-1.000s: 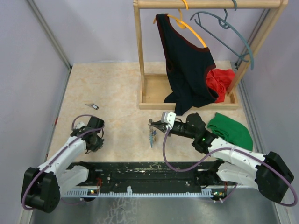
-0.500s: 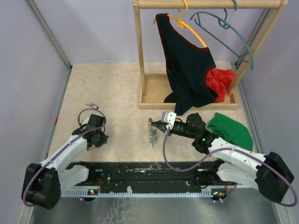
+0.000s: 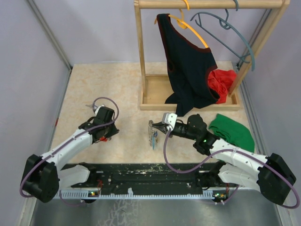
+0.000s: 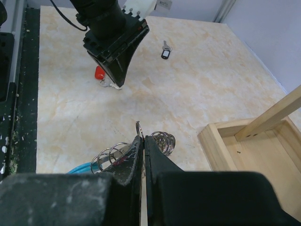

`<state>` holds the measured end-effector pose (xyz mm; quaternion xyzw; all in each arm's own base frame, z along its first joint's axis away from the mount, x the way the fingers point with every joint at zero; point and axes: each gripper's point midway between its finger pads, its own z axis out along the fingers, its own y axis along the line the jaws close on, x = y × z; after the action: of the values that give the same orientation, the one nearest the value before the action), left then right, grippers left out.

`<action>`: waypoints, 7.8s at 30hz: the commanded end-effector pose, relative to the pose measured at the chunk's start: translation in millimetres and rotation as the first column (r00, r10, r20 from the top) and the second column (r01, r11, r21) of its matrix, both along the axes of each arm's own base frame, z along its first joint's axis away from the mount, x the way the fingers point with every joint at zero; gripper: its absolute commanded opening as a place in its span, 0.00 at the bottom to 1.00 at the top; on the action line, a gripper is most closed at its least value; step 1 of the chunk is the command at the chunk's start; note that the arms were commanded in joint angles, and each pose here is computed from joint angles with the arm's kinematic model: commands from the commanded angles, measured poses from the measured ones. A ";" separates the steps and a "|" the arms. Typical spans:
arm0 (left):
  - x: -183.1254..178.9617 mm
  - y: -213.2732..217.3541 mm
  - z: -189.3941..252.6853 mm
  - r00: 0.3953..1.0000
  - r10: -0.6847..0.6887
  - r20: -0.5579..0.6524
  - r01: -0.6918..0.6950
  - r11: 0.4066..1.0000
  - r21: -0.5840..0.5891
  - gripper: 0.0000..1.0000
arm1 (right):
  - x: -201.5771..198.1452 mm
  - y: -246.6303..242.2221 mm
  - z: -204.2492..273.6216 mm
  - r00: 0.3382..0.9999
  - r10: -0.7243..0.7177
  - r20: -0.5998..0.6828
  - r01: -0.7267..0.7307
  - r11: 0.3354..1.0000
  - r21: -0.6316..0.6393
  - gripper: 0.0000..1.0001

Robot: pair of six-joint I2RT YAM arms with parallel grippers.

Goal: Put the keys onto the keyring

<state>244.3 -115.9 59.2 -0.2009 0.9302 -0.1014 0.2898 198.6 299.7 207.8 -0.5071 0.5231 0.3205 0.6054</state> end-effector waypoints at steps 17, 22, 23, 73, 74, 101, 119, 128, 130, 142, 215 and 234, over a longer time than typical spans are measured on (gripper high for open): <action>-11.3 63.3 -12.0 0.996 0.083 -0.034 -0.074 0.974 0.216 0.49 | -0.3 5.4 32.9 0.997 0.013 0.078 -0.019 0.997 0.073 0.00; -8.6 66.1 -21.2 0.996 0.057 -0.063 -0.042 0.975 0.217 0.47 | -0.7 5.3 32.7 0.997 0.014 0.078 -0.020 0.997 0.072 0.00; -8.6 66.8 -24.1 0.996 0.054 -0.071 -0.038 0.976 0.214 0.46 | -0.6 5.2 32.5 0.997 0.013 0.077 -0.019 0.997 0.071 0.00; 4.1 -42.8 21.4 0.995 0.068 0.068 -0.031 0.898 -0.438 0.04 | 0.4 7.3 28.6 0.997 0.023 0.069 -0.026 0.999 0.046 0.00; 3.5 -44.6 17.6 0.996 0.077 0.054 -0.045 0.894 -0.445 0.04 | 0.8 7.7 27.6 0.997 0.022 0.068 -0.025 0.999 0.043 0.00; 32.7 -75.9 24.2 0.955 -0.180 0.237 0.238 0.940 -0.244 0.43 | 4.7 11.9 14.5 0.998 0.032 0.047 -0.032 0.999 -0.009 0.00; 28.5 -102.3 87.5 0.502 -0.583 0.639 0.681 0.722 0.123 0.60 | 2.3 17.5 11.2 0.998 0.068 0.012 -0.068 0.997 -0.043 0.00; 12.7 -81.0 28.1 0.786 -0.517 0.339 0.561 0.827 -0.038 0.53 | 3.0 15.7 10.3 0.998 0.058 0.007 -0.058 0.997 -0.054 0.00; 2.3 -85.3 14.1 0.808 -0.518 0.280 0.554 0.830 -0.064 0.51 | 2.4 16.1 11.1 0.998 0.062 0.005 -0.061 0.997 -0.054 0.00; 4.1 -81.0 -26.9 0.866 -0.484 0.123 0.485 0.874 0.030 0.49 | -4.4 16.0 17.9 0.997 0.078 0.009 -0.077 0.996 -0.040 0.00; -45.2 -148.6 167.5 -0.264 -0.618 0.740 0.774 0.322 0.545 0.56 | -9.1 27.1 20.2 0.992 0.125 -0.028 -0.126 0.991 -0.054 0.00; -59.3 -162.8 149.2 -0.331 -0.640 0.694 0.823 0.164 0.544 0.31 | -10.6 30.5 15.6 0.989 0.144 -0.041 -0.146 0.988 -0.056 0.00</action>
<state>188.5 -274.3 198.9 0.4900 0.5255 -0.4250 0.5505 187.8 318.7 190.8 -0.5566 0.5409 0.3454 0.5275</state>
